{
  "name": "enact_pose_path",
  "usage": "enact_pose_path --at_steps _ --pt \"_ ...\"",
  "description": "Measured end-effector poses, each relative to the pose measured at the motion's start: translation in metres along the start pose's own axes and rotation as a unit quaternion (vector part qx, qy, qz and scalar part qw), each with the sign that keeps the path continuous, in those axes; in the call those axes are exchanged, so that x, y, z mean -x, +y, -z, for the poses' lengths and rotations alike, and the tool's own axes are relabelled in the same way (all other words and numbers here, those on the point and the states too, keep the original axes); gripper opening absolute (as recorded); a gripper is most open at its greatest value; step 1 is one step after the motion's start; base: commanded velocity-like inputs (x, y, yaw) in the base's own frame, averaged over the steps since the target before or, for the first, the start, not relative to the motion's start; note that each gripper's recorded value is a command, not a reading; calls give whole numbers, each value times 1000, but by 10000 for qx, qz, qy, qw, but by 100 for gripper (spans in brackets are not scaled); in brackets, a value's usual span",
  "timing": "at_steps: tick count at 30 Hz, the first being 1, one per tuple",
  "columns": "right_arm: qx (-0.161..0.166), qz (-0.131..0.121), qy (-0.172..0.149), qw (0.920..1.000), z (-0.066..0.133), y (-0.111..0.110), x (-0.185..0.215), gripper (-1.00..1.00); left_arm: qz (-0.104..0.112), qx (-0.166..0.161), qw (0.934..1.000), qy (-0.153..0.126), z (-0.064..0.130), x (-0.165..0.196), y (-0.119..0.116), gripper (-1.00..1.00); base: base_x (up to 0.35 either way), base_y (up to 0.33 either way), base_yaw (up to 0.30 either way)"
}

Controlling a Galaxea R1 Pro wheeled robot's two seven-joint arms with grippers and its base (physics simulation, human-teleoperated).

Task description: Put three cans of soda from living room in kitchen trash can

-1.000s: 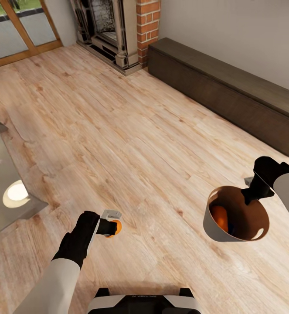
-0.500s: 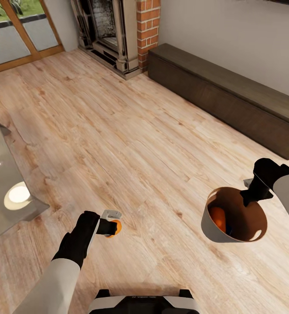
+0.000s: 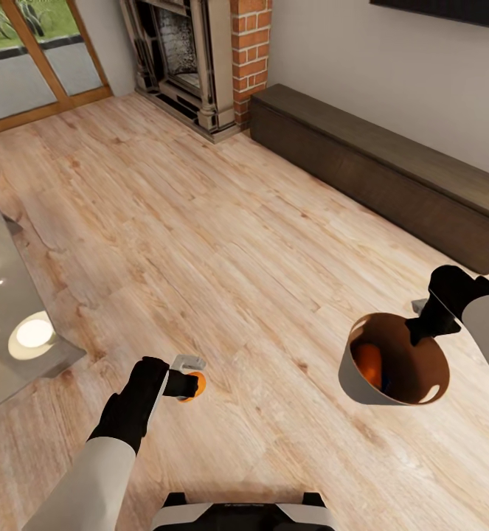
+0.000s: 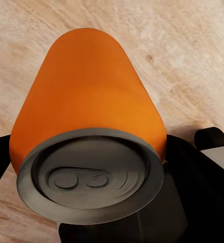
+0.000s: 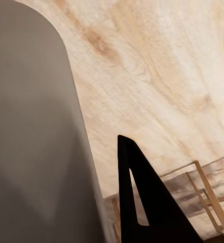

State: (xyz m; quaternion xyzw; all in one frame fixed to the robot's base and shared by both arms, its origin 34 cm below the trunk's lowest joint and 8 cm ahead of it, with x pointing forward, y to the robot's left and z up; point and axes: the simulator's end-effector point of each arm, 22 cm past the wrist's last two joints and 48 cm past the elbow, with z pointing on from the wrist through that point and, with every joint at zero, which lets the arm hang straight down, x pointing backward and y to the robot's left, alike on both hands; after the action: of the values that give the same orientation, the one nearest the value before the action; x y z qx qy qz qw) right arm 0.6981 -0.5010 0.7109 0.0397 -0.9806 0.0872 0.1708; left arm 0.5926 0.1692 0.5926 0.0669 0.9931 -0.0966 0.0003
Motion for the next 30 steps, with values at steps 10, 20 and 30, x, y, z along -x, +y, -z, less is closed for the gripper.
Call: enact_pose_path --at_steps 10,20,30 --pt "-119 105 -11 9999 0 -1 -16 -100 -9 2 10000 -59 17 2 -3 -100 0 0 0" --pt "406 430 -71 9982 -15 83 -19 -100 163 -650 9975 219 40 2 -34 -100 0 0 0" --pt "630 745 -339 9946 -31 137 -23 -100 164 -1795 9818 602 74 62 -65 -100 0 0 0"
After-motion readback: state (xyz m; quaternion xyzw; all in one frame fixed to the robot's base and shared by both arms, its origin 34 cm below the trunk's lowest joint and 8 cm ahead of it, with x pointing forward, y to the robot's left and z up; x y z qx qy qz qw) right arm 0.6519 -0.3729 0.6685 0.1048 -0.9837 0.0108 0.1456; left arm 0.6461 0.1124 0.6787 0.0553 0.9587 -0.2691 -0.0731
